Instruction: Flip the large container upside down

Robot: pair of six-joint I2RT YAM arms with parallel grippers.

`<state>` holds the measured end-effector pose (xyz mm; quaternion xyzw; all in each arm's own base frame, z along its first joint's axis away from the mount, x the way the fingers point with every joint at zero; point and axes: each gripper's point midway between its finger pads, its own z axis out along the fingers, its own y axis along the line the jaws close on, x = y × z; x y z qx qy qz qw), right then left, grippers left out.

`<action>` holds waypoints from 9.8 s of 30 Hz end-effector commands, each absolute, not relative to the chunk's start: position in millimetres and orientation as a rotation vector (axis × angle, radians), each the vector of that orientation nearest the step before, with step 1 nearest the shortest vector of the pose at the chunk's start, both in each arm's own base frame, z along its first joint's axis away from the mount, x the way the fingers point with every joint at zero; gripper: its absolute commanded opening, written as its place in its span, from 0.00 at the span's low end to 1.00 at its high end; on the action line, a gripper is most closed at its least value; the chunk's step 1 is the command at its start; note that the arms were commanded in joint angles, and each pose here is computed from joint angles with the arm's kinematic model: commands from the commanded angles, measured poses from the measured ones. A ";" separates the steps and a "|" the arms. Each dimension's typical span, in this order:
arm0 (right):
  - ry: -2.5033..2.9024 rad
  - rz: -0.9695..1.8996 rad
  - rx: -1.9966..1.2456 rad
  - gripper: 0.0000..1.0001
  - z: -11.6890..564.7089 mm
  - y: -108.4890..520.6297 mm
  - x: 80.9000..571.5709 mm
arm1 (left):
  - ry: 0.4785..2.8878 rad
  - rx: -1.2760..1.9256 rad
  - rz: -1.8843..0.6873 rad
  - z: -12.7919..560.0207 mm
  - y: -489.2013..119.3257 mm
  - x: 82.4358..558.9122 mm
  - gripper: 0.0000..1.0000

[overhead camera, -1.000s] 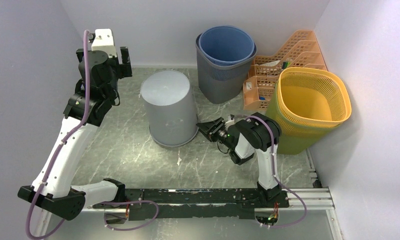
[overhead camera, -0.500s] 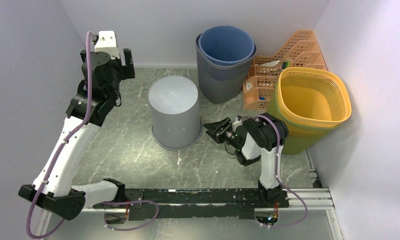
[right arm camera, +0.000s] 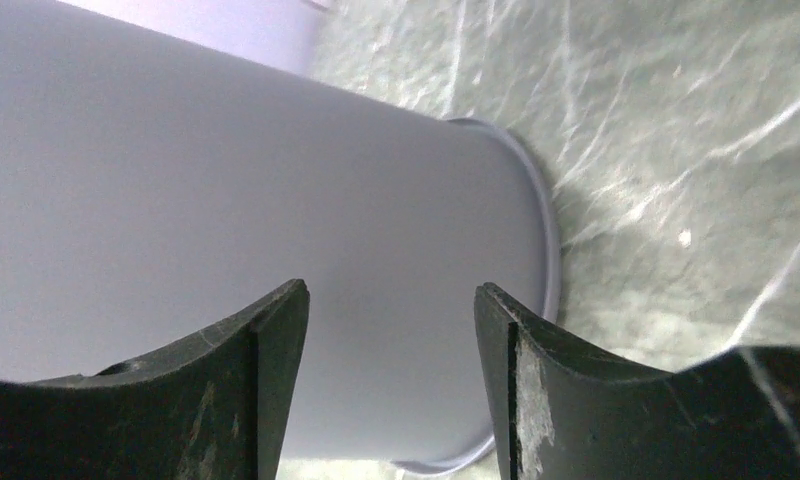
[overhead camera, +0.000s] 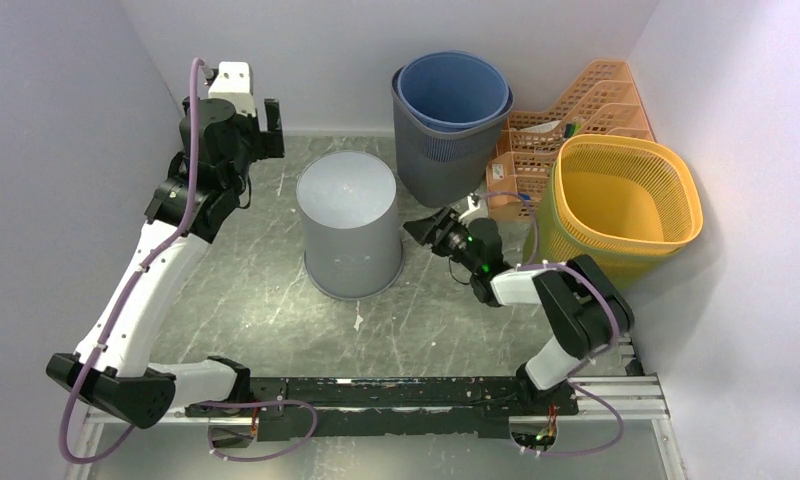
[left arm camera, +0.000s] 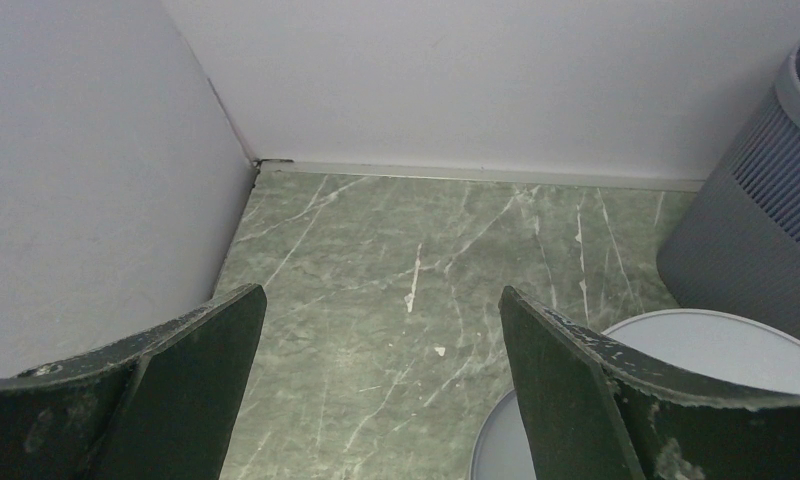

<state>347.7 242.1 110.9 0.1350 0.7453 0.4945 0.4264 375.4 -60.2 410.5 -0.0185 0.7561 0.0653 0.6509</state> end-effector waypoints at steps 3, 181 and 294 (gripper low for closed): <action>2.118 0.514 0.061 0.62 93.9 233.2 340.2 | 1.746 0.079 0.048 413.4 -84.8 382.2 0.99; 1.861 -0.413 0.235 0.84 373.5 -0.2 329.4 | 2.126 0.292 -0.356 214.7 -164.1 320.1 1.00; 0.923 0.286 -0.012 0.00 684.5 24.5 112.2 | 2.024 0.267 -0.326 253.5 -155.3 313.6 1.00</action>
